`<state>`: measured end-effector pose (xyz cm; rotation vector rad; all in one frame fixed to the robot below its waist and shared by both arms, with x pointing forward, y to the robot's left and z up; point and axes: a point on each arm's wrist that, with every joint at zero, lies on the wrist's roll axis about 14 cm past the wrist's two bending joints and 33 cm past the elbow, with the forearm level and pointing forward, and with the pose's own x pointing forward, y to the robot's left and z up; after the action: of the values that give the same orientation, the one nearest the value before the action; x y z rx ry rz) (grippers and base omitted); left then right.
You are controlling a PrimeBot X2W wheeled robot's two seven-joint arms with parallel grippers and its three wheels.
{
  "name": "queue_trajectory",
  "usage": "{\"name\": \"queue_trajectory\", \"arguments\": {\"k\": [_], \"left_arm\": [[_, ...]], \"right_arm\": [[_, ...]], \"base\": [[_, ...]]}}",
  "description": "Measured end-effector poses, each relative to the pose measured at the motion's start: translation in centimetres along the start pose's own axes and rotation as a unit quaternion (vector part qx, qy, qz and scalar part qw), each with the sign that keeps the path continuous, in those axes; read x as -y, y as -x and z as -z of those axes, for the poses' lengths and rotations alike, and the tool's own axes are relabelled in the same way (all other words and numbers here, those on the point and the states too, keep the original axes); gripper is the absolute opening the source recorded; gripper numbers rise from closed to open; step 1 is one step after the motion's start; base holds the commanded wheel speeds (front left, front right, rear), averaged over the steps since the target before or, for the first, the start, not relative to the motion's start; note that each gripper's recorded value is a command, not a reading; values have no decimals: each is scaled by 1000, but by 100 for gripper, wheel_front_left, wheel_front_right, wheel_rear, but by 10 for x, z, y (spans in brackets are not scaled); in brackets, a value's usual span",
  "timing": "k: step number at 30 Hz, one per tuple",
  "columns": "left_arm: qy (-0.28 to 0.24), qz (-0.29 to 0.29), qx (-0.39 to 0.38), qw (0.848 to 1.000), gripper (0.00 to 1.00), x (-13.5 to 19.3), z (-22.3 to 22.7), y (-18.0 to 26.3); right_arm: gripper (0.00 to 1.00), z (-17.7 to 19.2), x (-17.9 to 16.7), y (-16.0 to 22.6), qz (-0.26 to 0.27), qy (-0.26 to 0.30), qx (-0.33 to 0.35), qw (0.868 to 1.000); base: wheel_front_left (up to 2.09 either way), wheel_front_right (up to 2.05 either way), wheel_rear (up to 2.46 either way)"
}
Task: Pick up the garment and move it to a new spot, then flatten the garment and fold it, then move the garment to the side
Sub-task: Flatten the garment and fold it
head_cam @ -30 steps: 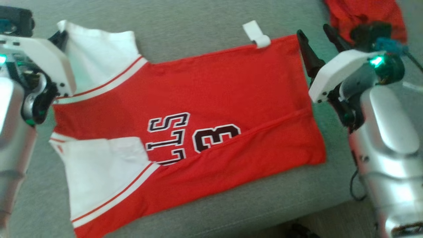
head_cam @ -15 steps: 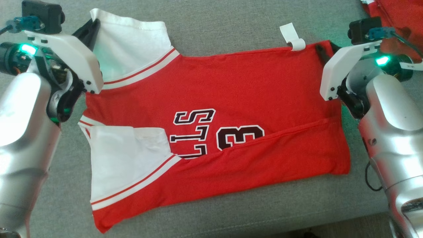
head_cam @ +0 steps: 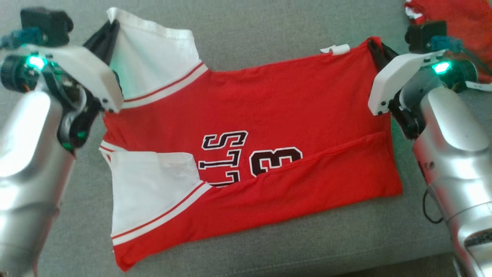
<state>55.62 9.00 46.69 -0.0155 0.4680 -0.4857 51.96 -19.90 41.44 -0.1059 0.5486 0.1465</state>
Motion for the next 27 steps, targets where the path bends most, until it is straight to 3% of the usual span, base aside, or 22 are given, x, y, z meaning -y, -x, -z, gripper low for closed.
{"name": "queue_trajectory", "arguments": {"k": [3, 6, 12, 27], "left_arm": [[7, 14, 19, 1000, 0, 10, -2, 14], [18, 25, 21, 999, 0, 22, 17, 40], [50, 8, 30, 998, 0, 31, 41, 85], [126, -26, 28, 991, 0, 61, 107, 159]], "right_arm": [[0, -10, -7, 8, -9, -2, 30, 1000], [0, 3, -12, 26, -17, -8, 40, 999], [0, 36, -21, 58, -27, -31, 37, 998], [0, 52, -23, 110, -18, -70, 72, 995]], "base": [[0, 0, 0], [0, 0, 0], [0, 0, 0], [0, 0, 0]]}}
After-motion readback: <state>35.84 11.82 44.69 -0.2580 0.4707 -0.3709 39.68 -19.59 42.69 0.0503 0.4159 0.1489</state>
